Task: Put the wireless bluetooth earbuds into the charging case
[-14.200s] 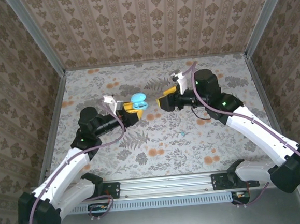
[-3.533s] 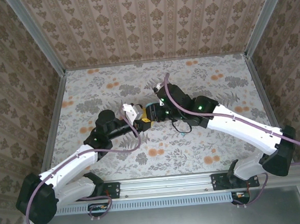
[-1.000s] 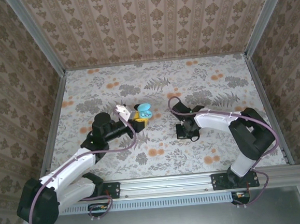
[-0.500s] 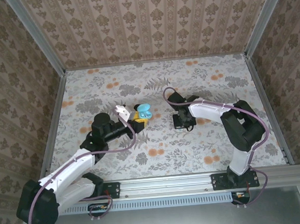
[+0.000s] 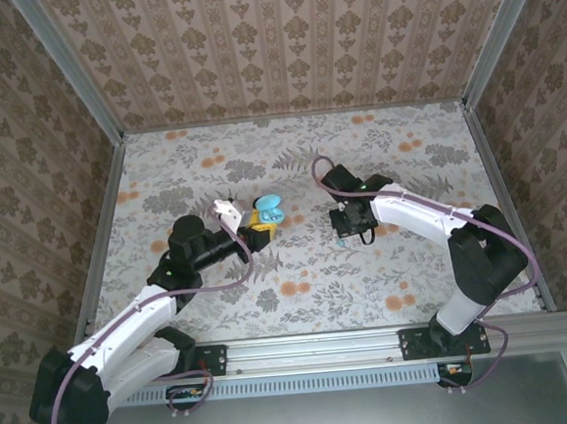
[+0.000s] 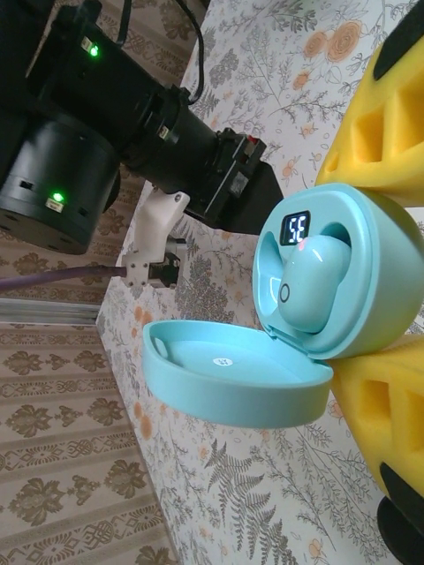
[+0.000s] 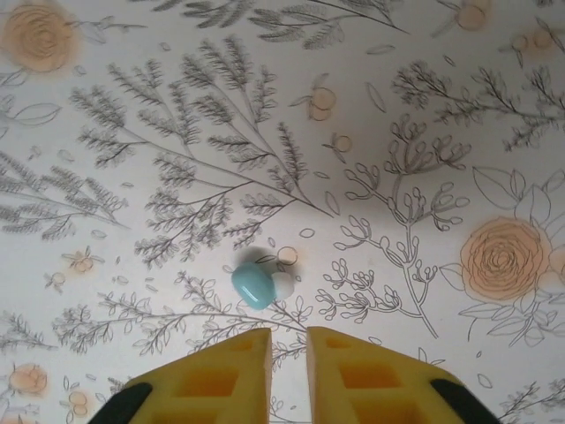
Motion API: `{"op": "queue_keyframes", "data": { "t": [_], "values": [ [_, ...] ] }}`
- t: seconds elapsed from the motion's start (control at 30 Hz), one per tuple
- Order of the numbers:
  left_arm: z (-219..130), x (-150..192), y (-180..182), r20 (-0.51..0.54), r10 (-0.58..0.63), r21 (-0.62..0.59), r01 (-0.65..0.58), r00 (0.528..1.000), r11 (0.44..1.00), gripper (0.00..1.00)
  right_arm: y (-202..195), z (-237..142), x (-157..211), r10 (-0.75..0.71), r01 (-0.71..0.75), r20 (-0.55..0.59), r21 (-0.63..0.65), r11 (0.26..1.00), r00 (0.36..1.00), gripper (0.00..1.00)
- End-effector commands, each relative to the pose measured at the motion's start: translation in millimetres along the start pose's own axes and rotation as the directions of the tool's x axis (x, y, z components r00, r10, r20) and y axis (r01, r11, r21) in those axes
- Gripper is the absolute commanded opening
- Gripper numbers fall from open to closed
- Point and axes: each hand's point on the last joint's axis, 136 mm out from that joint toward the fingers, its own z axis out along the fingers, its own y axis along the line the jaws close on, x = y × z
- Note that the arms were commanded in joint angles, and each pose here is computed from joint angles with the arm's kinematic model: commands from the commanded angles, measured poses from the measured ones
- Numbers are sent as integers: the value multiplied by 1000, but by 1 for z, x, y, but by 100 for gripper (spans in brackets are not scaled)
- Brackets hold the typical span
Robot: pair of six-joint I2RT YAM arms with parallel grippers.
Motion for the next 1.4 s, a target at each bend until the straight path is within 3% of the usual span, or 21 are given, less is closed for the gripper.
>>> {"op": "queue_keyframes", "data": {
  "t": [0.0,0.17,0.47,1.37],
  "values": [
    [0,-1,2,5,18,1,-18,1000,1000,20,12,-7,1,-192,192,11,-29,981,981,26],
    [0,-2,1,5,16,3,-16,1000,1000,20,12,0,6,-326,327,-22,16,945,945,31],
    [2,-4,2,1,18,7,-18,1000,1000,20,12,22,13,-438,444,-112,36,895,892,33],
    [3,0,4,-11,13,1,-13,1000,1000,20,14,54,19,-497,519,-220,53,853,840,34]
  ]
}}
